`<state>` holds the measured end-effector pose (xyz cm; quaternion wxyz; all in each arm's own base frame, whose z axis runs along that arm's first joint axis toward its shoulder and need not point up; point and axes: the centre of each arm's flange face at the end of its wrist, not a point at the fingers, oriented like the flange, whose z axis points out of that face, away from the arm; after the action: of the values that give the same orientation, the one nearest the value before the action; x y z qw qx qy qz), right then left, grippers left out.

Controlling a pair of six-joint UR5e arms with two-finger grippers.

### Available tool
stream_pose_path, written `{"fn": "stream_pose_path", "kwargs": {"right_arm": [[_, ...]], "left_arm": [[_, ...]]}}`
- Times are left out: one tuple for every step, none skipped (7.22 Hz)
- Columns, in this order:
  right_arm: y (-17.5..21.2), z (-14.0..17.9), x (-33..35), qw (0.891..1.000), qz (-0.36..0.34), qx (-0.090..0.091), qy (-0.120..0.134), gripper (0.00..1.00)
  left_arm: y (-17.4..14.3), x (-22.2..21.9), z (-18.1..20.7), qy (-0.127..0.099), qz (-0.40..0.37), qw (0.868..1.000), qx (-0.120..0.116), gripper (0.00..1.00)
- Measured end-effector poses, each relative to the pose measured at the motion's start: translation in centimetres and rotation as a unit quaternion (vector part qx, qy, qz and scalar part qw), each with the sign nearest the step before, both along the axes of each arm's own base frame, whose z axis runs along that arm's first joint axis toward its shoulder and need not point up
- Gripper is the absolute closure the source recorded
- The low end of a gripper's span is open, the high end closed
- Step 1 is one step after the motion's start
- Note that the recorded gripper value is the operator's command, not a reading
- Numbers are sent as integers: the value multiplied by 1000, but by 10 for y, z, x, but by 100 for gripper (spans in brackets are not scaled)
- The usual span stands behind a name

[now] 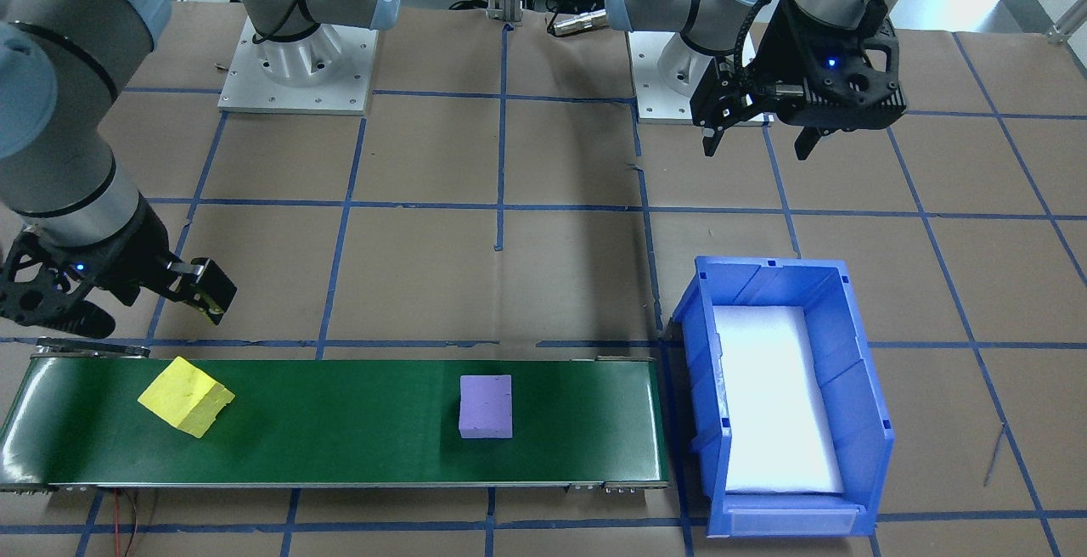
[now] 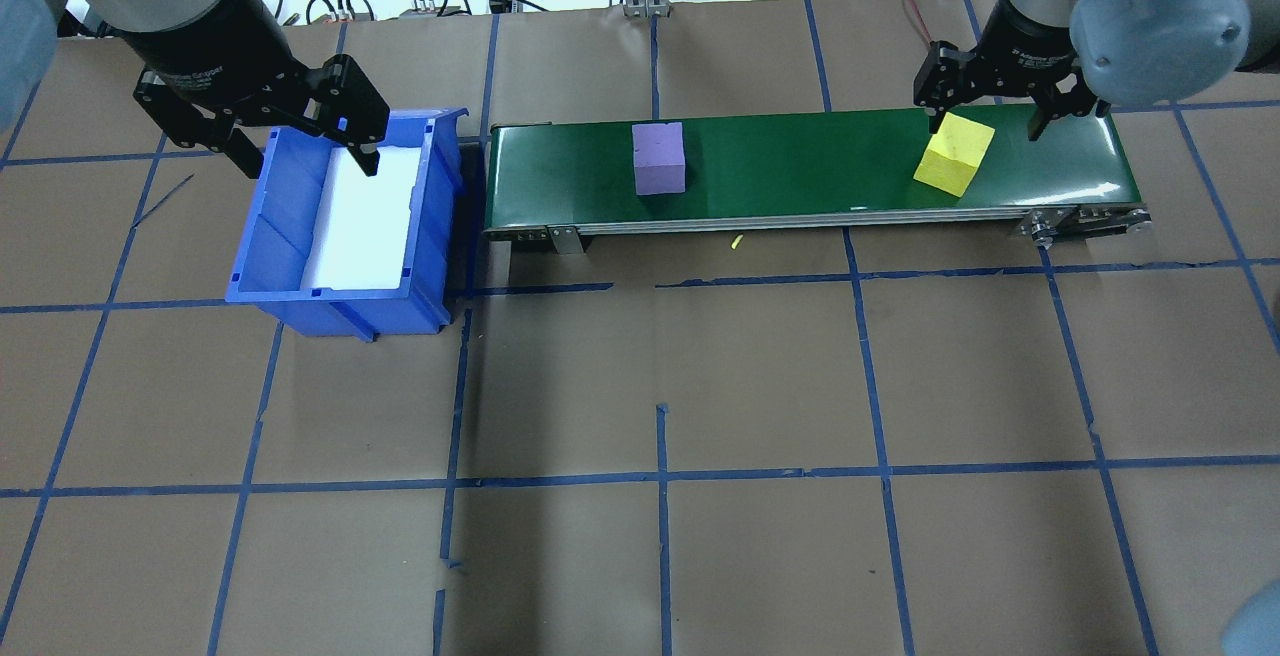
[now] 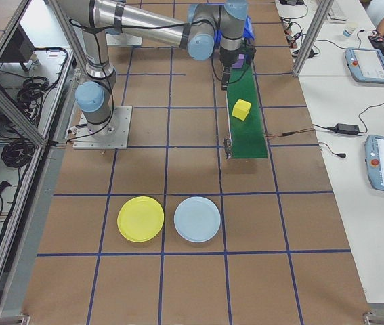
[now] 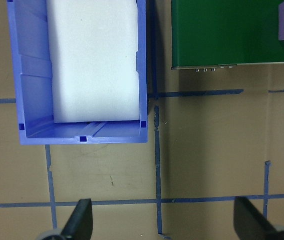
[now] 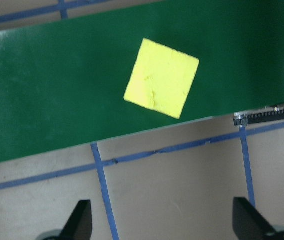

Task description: Move block left to right into plate

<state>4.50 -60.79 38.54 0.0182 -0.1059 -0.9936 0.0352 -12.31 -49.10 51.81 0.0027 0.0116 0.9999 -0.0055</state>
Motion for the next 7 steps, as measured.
{"fn": "stream_pose_path", "kwargs": {"right_arm": [[-18, -4, -22, 1000, -11, -12, -25, 1], [-33, -14, -50, 999, -12, -18, -45, 1], [-42, -31, -80, 998, -9, -17, -57, 1], [-46, -52, -104, 997, -10, -11, -71, 1], [-48, -69, -116, 996, -14, -4, -89, 1], [-51, -86, -120, 994, -17, -1, -107, 1], [-55, -102, -122, 993, -17, 0, -117, 0]], "left_arm": [[-1, 1, 0, 0, 0, 1000, -2, 0], [-2, 1, -1, -1, -1, 1000, -4, 0], [-3, 2, -2, -1, -1, 1000, -5, 0], [-4, 2, -3, -1, 0, 1000, -5, 0], [-4, 1, -3, -1, 0, 1000, -5, 0], [-4, 2, -3, -1, 0, 1000, -5, 0], [-4, 1, -4, -1, -1, 1000, -5, 0]]}}
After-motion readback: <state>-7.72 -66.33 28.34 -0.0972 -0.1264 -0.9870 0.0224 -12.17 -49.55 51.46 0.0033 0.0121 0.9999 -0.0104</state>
